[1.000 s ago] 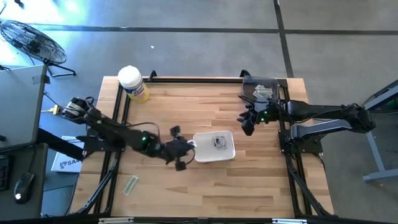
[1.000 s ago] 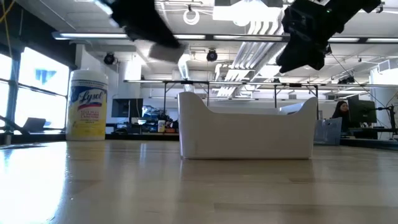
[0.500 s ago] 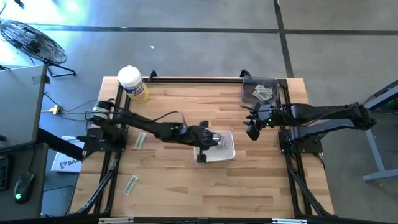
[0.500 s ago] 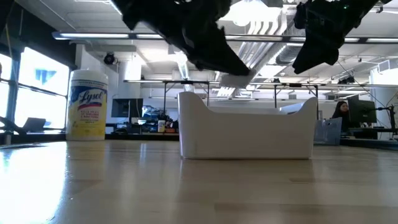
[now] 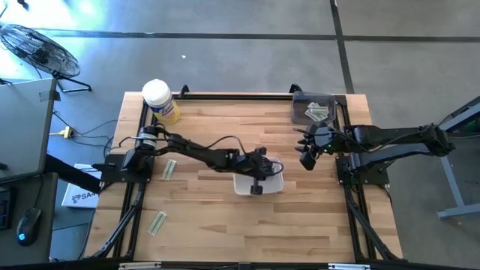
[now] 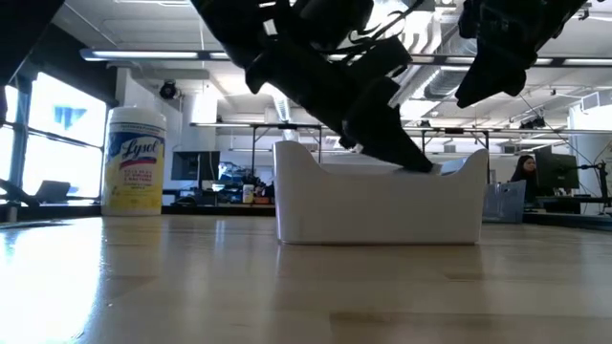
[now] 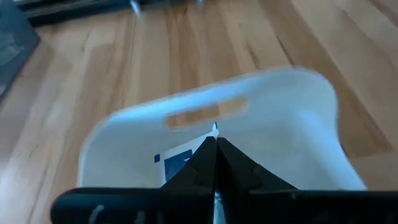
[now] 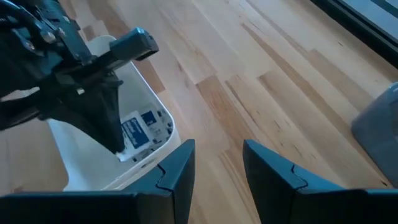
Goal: Pick & Place First Aid Supplies
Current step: Put the blue alcohol pad into the white bin, then put the green bandage into the black bin
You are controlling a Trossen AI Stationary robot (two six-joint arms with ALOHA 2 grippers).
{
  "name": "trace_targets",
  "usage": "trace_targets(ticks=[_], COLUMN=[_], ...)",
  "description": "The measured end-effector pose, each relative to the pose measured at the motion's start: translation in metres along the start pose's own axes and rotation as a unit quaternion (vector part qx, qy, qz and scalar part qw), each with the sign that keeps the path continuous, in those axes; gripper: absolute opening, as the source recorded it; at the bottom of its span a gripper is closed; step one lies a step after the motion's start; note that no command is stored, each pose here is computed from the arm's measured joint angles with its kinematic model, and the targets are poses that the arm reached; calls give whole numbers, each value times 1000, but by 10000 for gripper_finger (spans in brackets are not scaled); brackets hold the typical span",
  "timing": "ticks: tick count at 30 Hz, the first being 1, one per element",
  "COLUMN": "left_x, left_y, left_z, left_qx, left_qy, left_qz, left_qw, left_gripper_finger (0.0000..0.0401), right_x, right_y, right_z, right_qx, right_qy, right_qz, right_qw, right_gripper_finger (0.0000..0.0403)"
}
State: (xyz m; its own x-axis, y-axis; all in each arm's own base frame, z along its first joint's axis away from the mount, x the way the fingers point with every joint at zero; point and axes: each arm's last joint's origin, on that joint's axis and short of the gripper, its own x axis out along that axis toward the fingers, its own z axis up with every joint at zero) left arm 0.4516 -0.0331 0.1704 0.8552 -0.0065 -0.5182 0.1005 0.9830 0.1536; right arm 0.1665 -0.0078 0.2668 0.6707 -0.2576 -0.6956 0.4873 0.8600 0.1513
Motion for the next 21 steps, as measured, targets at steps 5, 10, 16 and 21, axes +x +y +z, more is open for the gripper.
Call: trace_targets(ticks=[5, 10, 16, 21], left_x=[2, 2, 2, 2], left_y=[4, 7, 9, 8], left_z=[-6, -11, -12, -13], left_qx=[-24, -50, -57, -59], left_qy=[25, 48, 48, 54], left_qz=[6, 5, -8, -21], left_qw=[999, 998, 997, 997], left_gripper_finger=[2, 7, 54, 101], right_x=[0, 0, 0, 0], right_y=[0, 0, 0, 0], right_z=[0, 0, 0, 0], right_qx=[0, 0, 0, 2], right_qy=[1, 0, 0, 2], right_qz=[0, 0, 0, 4], right_qw=[1000, 1000, 1000, 1000], right_gripper_finger=[129, 129, 129, 129])
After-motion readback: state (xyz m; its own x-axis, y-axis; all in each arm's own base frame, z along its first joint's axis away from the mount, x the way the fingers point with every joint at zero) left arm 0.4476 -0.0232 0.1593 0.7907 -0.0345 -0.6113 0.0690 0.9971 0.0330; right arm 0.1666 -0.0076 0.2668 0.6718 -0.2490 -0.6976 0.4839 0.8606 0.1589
